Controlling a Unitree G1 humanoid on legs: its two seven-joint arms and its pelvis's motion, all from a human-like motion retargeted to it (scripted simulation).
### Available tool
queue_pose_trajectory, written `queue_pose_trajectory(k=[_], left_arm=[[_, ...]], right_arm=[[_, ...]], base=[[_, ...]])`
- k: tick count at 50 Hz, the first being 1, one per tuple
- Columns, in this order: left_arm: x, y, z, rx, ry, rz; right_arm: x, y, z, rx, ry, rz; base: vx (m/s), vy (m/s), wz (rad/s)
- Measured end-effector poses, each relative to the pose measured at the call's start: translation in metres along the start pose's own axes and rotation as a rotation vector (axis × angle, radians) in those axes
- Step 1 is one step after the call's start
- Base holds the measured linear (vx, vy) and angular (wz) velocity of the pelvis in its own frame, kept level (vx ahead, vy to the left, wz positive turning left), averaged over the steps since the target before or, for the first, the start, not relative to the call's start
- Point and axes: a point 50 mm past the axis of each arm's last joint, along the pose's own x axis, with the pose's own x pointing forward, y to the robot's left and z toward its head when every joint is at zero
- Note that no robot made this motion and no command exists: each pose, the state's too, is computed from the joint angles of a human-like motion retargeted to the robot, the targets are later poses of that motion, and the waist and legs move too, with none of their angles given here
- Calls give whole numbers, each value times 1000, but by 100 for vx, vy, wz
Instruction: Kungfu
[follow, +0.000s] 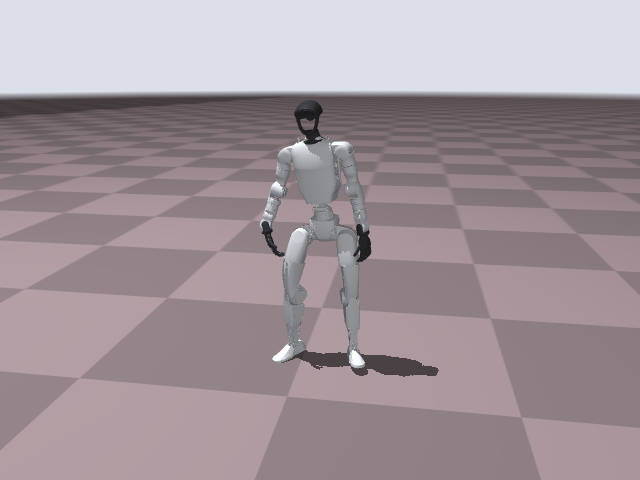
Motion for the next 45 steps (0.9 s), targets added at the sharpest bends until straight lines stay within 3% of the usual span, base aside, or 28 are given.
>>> queue_pose_trajectory(k=[5,8,12,16,22,30,37,45], left_arm=[[-6,10,-26,-238,-17,-128],[-14,18,-56,-251,103,-196],[-14,11,-66,-323,177,-106],[-11,7,-57,-474,99,-54],[-7,-7,-43,-455,79,-67],[-7,-19,-42,-447,18,-148],[-16,-15,-79,-544,99,-105],[-27,-22,-114,-667,210,-88]], right_arm=[[14,31,-2,-84,-14,78],[19,47,-3,-100,-110,-8],[20,52,5,-57,-246,-140],[24,51,10,-6,-242,-99],[22,53,-18,77,-98,-33],[12,35,-44,88,114,-156],[25,56,-52,356,156,-310],[32,91,-62,494,165,-140]], base=[[-1,-68,-75],[9,-95,-42],[-3,-66,-91],[3,-51,-160],[25,-46,-134],[35,-28,-74],[56,-21,-130],[68,-16,-40]])
